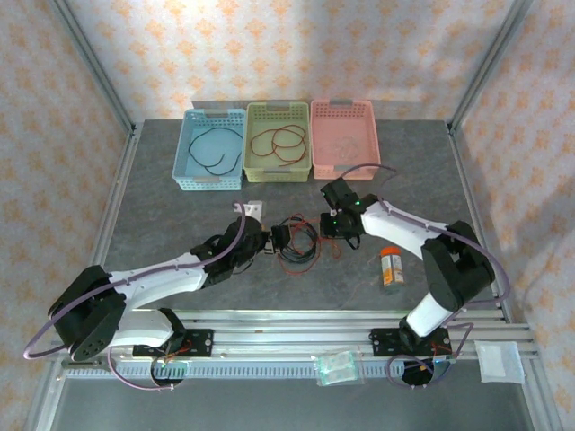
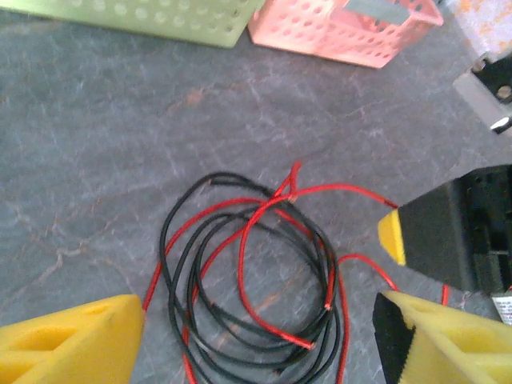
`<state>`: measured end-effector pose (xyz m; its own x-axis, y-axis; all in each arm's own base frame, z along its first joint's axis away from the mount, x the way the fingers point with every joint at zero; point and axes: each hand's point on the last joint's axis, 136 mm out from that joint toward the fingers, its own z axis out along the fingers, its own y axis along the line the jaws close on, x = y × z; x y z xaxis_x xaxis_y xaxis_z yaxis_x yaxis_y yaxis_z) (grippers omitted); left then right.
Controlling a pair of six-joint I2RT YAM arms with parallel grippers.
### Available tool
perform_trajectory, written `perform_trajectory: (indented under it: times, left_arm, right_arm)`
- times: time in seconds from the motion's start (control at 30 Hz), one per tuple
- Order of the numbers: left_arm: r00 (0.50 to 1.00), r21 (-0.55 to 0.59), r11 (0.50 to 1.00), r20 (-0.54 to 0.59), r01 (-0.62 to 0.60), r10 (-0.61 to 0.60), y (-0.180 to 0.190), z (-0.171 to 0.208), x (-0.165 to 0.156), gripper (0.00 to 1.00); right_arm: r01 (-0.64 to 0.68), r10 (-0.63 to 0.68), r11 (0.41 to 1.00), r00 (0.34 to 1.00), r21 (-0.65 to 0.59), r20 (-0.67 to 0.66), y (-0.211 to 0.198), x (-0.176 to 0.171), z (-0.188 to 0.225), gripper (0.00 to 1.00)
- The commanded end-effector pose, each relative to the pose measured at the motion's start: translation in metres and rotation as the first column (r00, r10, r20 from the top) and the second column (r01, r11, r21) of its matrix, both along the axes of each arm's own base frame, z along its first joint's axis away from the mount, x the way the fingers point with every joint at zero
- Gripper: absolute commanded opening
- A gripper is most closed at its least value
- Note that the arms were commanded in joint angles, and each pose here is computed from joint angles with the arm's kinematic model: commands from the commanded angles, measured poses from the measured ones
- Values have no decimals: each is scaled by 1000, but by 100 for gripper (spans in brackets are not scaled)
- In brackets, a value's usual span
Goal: Untangle the cables
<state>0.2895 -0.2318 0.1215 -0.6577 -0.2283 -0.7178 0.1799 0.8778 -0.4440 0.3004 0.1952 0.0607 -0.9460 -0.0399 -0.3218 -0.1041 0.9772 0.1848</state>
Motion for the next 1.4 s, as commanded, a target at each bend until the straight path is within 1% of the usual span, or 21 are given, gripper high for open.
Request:
perform_trajectory:
  times: [0.0, 0.23, 0.27, 0.3, 0.43, 0.53, 0.73, 0.93, 1.03, 1.27, 1.37]
  left_arm:
    - [998, -52, 997, 13, -61, 61, 4, 2, 2, 78]
    - [998, -13, 999, -47, -50, 50, 0, -26, 0, 78]
    - [997, -8, 998, -50, -55, 54, 0, -28, 1, 88]
    - [997, -2, 998, -52, -58, 58, 0, -30, 1, 89]
    - [996, 29, 998, -56, -64, 65, -1, -36, 6, 89]
    - [995, 58, 997, -70, -60, 64, -4, -42, 9, 90]
    - [993, 70, 996, -95, -62, 69, -13, -51, 17, 90]
    - [992, 62, 997, -111, -50, 57, -23, -58, 23, 80]
    - [992, 53, 998, -120, -27, 33, -31, -62, 25, 78]
    - [990, 19, 999, -137, 29, -27, -49, -69, 27, 75]
    - [988, 18, 999, -149, 35, -32, -52, -74, 28, 74]
  right_arm:
    - [0, 1, 1000, 1000, -5, 6, 0, 5, 9, 26]
    - [-30, 30, 999, 999, 19, 45, 2, 4, 19, 14]
    - [-35, 34, 999, 998, 19, 48, 1, 3, 20, 12]
    - [-37, 36, 999, 998, 20, 52, 1, 3, 20, 10]
    - [-43, 41, 999, 997, 28, 64, 0, 1, 24, 6]
    - [-73, 69, 996, 994, 47, 86, 3, 0, 32, 0]
    - [-113, 101, 990, 985, 81, 139, 6, -3, 52, 0]
    - [-135, 110, 984, 974, 116, 200, 8, -5, 77, 0]
    - [-136, 105, 983, 967, 125, 232, 6, -6, 91, 0]
    - [-120, 82, 987, 946, 104, 314, -8, -8, 127, 0]
    - [-104, 69, 991, 937, 84, 343, -15, -9, 140, 0]
